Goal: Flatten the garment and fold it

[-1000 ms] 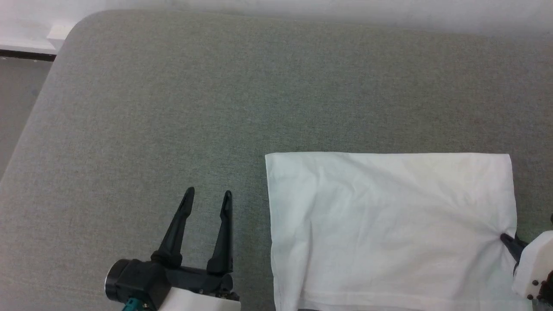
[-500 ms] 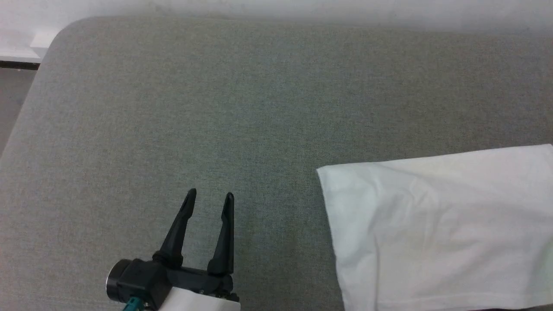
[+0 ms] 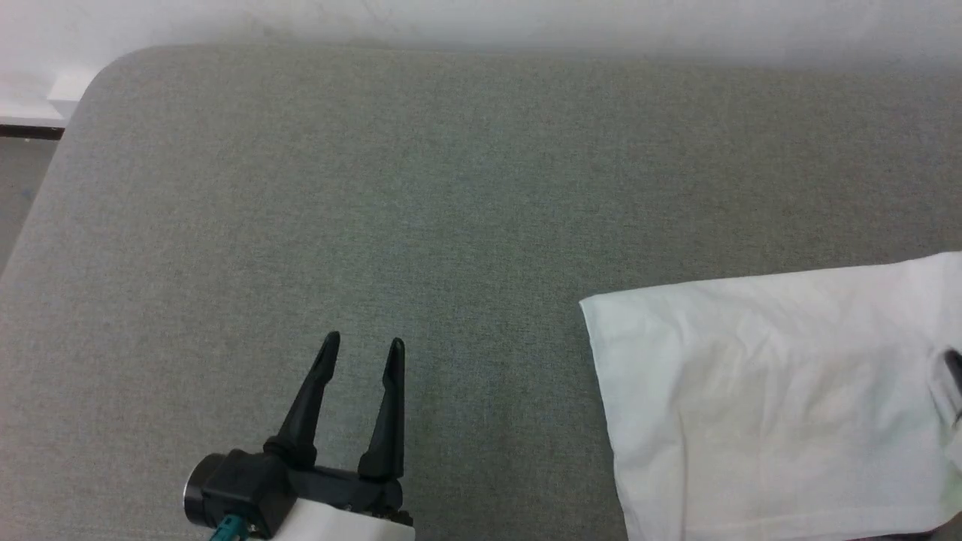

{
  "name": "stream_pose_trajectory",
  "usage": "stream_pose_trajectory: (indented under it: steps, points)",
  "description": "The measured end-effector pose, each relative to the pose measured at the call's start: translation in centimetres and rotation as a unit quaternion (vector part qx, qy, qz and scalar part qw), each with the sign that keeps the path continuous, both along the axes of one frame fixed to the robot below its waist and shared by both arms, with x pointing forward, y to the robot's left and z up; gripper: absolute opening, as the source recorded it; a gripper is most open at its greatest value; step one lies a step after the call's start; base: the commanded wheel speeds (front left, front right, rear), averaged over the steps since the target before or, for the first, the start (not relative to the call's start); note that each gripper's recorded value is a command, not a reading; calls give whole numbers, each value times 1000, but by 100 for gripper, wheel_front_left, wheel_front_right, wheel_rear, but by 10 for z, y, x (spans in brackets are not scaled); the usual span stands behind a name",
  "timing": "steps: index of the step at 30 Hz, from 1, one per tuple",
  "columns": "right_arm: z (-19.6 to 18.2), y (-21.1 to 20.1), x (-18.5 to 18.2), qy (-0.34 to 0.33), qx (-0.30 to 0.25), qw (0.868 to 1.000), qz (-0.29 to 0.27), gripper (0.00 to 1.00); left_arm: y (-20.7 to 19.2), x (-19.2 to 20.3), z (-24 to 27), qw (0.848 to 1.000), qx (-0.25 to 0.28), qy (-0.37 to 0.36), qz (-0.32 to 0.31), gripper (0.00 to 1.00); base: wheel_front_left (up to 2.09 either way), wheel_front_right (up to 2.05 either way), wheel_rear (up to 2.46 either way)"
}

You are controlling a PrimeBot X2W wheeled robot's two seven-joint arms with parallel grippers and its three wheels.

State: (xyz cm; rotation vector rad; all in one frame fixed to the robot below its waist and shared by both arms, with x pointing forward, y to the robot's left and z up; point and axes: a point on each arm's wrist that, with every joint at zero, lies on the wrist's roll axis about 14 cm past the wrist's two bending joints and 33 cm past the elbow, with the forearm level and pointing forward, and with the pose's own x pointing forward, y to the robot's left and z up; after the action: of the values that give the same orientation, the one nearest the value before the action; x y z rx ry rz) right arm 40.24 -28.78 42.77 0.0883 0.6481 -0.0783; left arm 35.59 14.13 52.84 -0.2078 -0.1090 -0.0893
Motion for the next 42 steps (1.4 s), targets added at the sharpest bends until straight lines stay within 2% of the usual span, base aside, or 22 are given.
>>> stream_pose_trajectory:
  steps: [4, 10, 17, 18, 23, 31, 38, 39, 40, 41, 42]
  points:
    - [19, 43, 8, -26, 32, 998, 55, 0, -1, -1, 1, 1000, -2, -2, -2, 100, 0, 0, 0]
    - [37, 99, 5, -30, 42, 988, 145, 0, 0, -5, 3, 1000, -10, -3, 0, 100, 0, 0, 0]
    - [40, 178, -11, -11, 73, 963, 260, 0, 8, -12, 5, 1000, -15, -4, 14, 100, 0, 0, 0]
    - [40, 178, -11, -11, 73, 963, 260, 0, 8, -12, 5, 1000, -15, -4, 14, 100, 0, 0, 0]
    - [30, 224, -27, 15, 92, 942, 322, 0, 15, -16, 6, 1000, -13, -7, 24, 100, 0, 0, 0]
    - [-6, 260, -42, 75, 95, 922, 367, 0, 23, -21, 4, 999, -12, -3, 39, 100, 0, 0, 0]
    - [-40, 254, -41, 119, 65, 925, 355, 0, 26, -23, 0, 999, -13, 5, 49, 100, 0, 0, 0]
    - [-43, 252, -40, 123, 61, 926, 351, 30, 26, -23, -1, 999, -14, 6, 48, 100, 0, 0, 0]
    - [-44, 251, -39, 125, 60, 927, 349, 50, 25, -23, -1, 999, -15, 6, 47, 100, 0, 0, 0]
    - [-44, 251, -38, 123, 58, 928, 347, 100, 25, -23, -1, 999, -16, 7, 47, 100, 0, 0, 0]
    - [-44, 251, -37, 122, 58, 929, 346, 100, 24, -23, -1, 999, -16, 7, 46, 100, 0, 0, 0]
